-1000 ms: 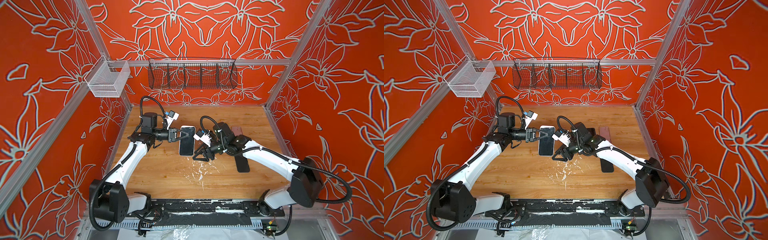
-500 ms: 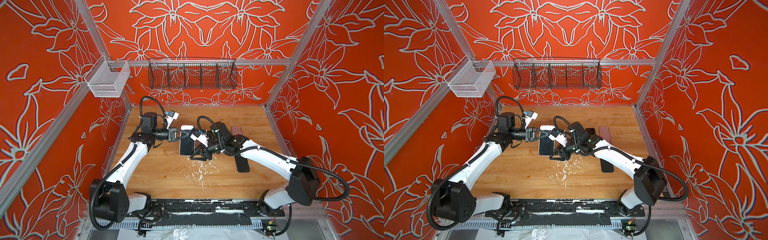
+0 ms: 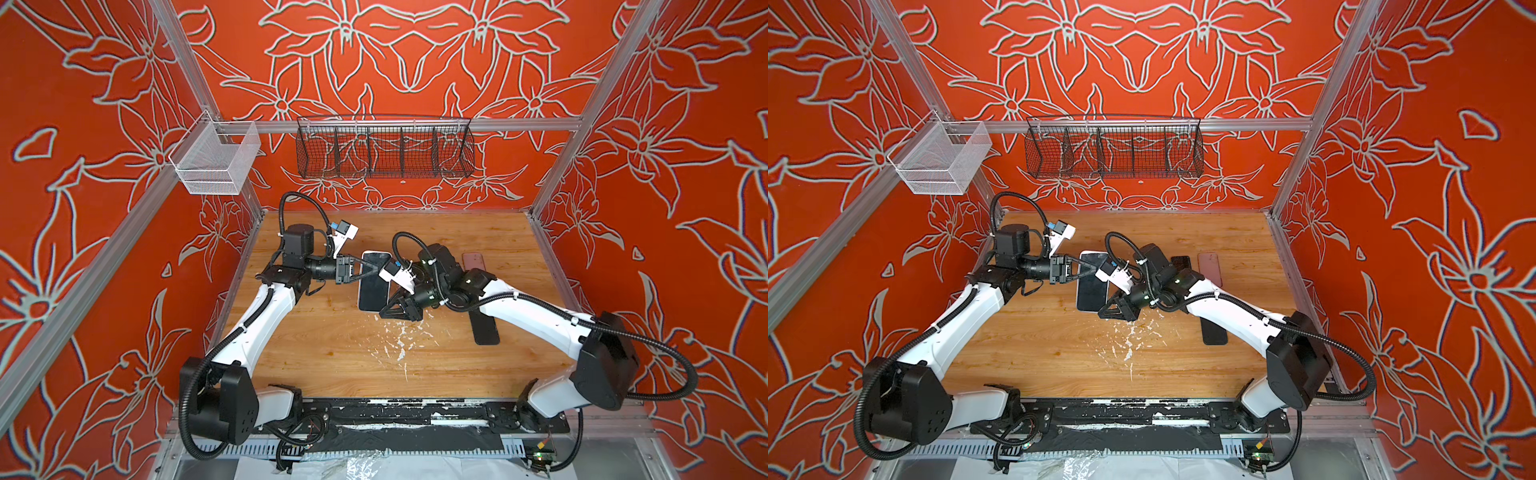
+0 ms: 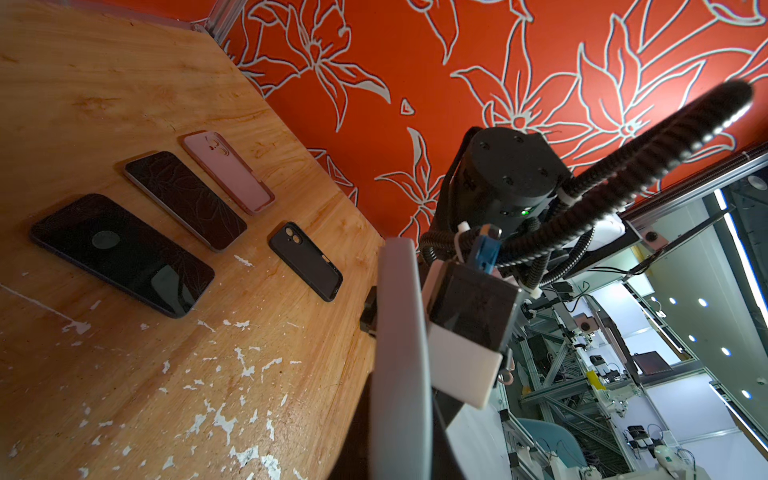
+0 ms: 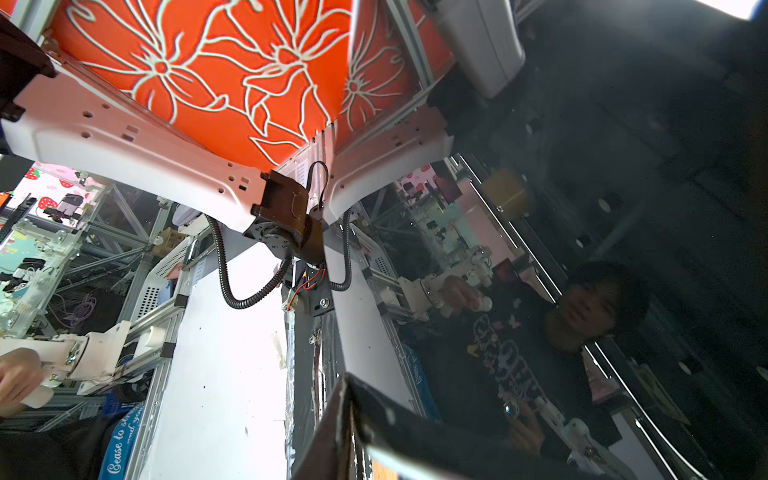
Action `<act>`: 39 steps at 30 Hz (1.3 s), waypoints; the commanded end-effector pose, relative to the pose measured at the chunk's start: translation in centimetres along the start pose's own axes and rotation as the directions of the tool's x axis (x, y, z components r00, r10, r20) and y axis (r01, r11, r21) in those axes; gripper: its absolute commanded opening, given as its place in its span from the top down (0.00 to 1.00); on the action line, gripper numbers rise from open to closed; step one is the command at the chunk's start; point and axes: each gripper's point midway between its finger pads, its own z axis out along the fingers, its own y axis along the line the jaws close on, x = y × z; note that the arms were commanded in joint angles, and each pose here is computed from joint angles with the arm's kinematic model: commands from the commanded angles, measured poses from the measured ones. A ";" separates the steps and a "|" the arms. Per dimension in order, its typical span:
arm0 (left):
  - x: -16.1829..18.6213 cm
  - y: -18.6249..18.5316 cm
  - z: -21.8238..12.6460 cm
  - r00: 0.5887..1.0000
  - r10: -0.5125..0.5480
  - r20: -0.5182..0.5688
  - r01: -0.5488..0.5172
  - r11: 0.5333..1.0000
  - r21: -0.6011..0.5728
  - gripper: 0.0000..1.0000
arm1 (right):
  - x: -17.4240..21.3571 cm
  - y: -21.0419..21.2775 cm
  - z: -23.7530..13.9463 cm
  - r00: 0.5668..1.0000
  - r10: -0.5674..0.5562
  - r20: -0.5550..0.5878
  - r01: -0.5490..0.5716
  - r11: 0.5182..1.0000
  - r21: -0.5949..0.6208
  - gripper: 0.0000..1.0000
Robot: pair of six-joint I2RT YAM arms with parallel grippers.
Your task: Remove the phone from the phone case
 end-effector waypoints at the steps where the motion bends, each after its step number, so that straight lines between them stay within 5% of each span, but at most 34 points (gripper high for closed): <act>1: -0.8 0.0 0.0 1.000 -0.015 0.012 0.014 1.000 0.016 1.00 | -0.5 2.0 0.4 0.996 -0.084 0.005 0.084 0.996 -0.011 0.84; 24: -1.9 -0.3 2.9 0.999 -0.041 -0.020 0.042 0.994 0.101 1.00 | 0.4 -0.1 -0.2 0.949 -0.310 -0.062 0.315 0.920 0.235 0.87; 34: -1.9 -0.6 4.0 0.997 -0.048 -0.057 0.055 0.990 0.129 1.00 | 0.7 0.0 -1.1 0.956 -0.290 -0.031 0.288 0.921 0.261 0.86; 39: -1.8 -1.0 3.9 0.998 -0.032 -0.063 0.041 0.990 0.132 1.00 | 0.7 1.4 -2.4 0.972 -0.235 0.015 0.229 0.958 0.174 0.78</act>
